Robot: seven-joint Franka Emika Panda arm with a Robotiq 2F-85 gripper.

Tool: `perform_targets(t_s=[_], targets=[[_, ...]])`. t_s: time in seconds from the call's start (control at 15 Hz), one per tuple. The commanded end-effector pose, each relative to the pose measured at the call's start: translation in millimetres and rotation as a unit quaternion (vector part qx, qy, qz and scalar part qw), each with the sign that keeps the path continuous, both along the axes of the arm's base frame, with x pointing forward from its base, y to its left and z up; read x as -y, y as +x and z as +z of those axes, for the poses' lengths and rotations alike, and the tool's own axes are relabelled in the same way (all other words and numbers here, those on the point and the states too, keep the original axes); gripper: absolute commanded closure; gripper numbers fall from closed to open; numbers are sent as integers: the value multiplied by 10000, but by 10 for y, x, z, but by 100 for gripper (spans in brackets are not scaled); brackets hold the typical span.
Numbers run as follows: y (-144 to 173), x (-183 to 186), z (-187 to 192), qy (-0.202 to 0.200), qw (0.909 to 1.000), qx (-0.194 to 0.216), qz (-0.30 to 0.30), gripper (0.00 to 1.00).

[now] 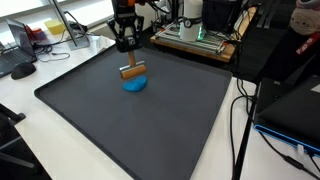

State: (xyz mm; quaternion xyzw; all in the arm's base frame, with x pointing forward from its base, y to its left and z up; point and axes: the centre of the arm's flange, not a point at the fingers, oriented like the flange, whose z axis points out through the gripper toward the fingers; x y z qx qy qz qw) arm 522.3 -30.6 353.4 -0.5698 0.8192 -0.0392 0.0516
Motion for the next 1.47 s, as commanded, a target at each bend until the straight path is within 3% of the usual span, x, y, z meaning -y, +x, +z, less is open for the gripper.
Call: perform_targets(t_s=[0.0,1.4], targets=[[103,-122,-56,-50,9999,-50,-107,78],[574,-375,-499,-156,9981,-579,-149,78]])
